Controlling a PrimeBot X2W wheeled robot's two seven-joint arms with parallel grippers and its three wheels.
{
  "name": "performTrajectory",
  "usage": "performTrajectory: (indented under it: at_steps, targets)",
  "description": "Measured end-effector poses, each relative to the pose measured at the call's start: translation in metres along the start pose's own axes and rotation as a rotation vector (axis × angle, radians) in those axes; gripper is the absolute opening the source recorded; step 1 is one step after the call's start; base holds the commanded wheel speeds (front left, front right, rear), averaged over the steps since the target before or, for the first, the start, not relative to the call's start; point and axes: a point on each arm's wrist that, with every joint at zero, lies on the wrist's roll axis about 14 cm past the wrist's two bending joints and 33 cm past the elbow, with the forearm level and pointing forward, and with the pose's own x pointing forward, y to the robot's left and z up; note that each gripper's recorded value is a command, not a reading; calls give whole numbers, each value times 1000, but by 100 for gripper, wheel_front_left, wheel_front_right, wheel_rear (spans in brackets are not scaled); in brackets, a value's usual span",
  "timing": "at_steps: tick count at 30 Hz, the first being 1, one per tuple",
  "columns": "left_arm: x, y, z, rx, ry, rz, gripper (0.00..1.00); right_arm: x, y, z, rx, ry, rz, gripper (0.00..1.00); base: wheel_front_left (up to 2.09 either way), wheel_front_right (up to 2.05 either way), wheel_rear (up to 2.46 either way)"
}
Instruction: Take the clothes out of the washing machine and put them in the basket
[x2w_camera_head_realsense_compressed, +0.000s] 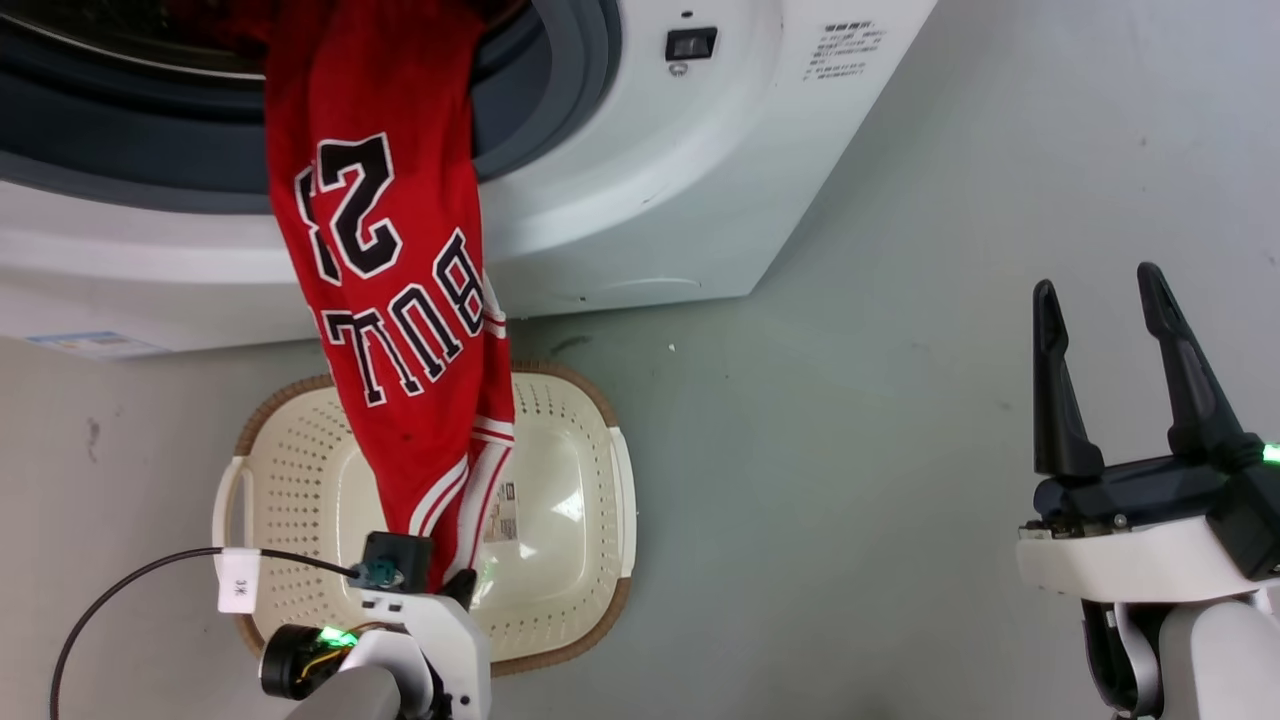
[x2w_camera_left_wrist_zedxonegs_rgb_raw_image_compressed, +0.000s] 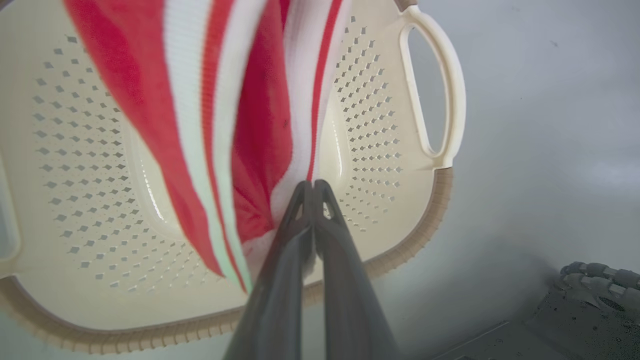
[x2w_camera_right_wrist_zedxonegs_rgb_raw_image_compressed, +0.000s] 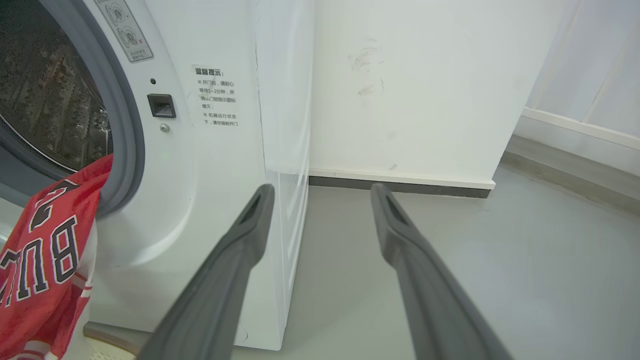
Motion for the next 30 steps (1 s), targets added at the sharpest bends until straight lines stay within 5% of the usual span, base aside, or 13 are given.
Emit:
performTrajectory:
  at_steps: [11,29,30]
  targets:
    - [25,20,-13,-123,84,79,0,17,-2,-24,-7,37,-1,100,0,0,0]
    - [54,33,-34,-119,213,110,0,35,0,-58,-10,81,9,100,0,0,0]
    - [54,34,-32,-109,206,114,98,35,0,-57,-10,81,9,100,0,0,0]
